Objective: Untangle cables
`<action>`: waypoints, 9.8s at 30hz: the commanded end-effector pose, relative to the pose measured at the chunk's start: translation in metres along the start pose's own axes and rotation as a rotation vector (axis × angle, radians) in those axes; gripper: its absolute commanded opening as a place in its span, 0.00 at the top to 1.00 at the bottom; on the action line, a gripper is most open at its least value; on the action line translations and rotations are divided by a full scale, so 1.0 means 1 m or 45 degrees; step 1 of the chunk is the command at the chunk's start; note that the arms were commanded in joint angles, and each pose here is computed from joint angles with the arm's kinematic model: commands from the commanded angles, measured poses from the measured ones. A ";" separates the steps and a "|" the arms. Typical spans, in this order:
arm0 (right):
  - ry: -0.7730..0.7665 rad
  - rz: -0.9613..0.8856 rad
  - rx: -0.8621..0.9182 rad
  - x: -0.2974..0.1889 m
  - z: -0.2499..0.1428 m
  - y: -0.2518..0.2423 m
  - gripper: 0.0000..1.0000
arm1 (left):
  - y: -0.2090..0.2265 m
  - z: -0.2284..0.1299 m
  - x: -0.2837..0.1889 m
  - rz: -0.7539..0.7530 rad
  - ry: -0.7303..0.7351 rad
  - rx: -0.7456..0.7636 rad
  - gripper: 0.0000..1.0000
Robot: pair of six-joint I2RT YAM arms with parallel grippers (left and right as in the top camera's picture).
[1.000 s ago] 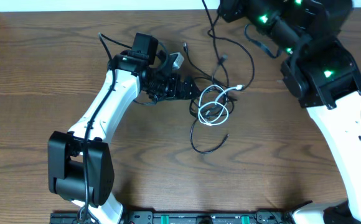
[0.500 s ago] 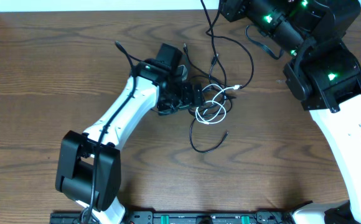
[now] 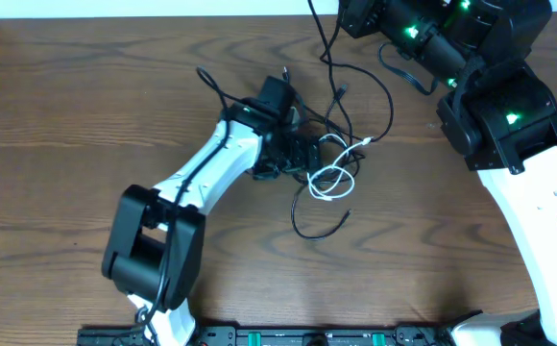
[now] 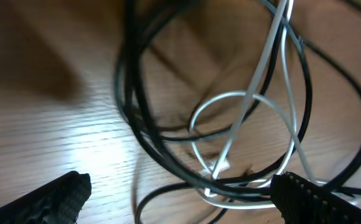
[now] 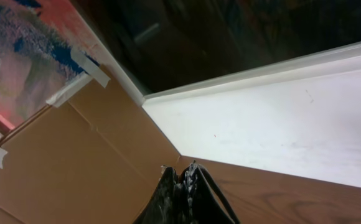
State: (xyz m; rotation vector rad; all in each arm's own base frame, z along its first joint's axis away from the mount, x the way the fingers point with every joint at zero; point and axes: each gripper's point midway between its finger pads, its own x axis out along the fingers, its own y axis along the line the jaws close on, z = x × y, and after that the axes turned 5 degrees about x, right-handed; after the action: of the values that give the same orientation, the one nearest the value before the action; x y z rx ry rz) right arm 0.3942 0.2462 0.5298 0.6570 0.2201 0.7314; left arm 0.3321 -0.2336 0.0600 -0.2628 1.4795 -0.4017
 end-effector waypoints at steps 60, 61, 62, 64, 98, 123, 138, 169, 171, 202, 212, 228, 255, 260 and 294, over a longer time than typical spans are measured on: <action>0.132 -1.384 0.032 -0.166 0.006 -0.246 0.59 | 0.013 0.025 -0.206 -0.157 -0.556 0.198 0.93; 0.199 -1.304 0.019 -0.157 -0.001 -0.241 0.53 | 0.001 0.024 -0.208 -0.241 -0.554 0.252 0.93; 0.254 -1.230 0.007 -0.149 -0.007 -0.236 0.48 | -0.008 0.024 -0.210 -0.298 -0.558 0.282 0.92; 0.365 -1.085 -0.029 -0.134 -0.020 -0.227 0.37 | -0.025 0.024 -0.217 -0.414 -0.573 0.337 0.93; 1.097 -0.468 0.073 -0.017 -0.201 -0.195 0.01 | -0.015 0.033 -0.239 -0.215 -0.745 0.157 0.62; 1.077 -0.545 0.084 -0.017 -0.200 -0.201 0.01 | 0.082 0.106 -0.069 0.178 -0.448 0.403 0.21; 1.064 -0.670 0.033 -0.024 -0.196 -0.217 0.01 | 0.034 0.100 -0.081 -0.150 -0.454 0.433 0.93; 1.395 -0.405 0.128 -0.047 -0.284 -0.204 0.01 | -0.127 0.046 -0.516 -0.989 -1.963 0.329 0.93; 1.392 -0.409 0.145 -0.044 -0.293 -0.206 0.01 | -0.127 0.041 -0.536 -1.063 -2.054 0.288 0.93; 1.118 -1.253 0.204 -0.084 -0.363 -0.307 0.99 | -0.122 0.046 -0.532 -1.068 -1.957 0.139 0.93; 1.076 -0.392 0.157 -0.049 -0.290 -0.240 0.65 | -0.130 0.042 -0.522 -1.181 -1.818 0.107 0.93; 0.999 0.177 -0.219 0.050 -0.379 -0.157 0.02 | -0.134 0.039 -0.521 -1.296 -1.720 0.024 0.93; 0.800 0.181 -0.317 0.097 -0.407 -0.175 0.99 | -0.130 0.044 -0.512 -1.241 -1.704 0.009 0.92; 0.787 -0.233 -0.256 0.073 -0.353 -0.221 0.99 | -0.115 0.049 -0.516 -1.170 -1.769 0.004 0.93; 0.577 -1.517 0.099 -0.080 -0.271 -0.370 0.99 | -0.007 0.025 -0.620 -1.072 -2.394 -0.401 0.92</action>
State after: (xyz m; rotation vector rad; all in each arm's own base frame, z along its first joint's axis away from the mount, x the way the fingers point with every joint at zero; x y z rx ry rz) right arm 0.4288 0.1216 0.0758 0.3045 0.9931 -0.2638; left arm 0.3461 0.0229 0.6086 -1.0776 -0.4769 -0.2546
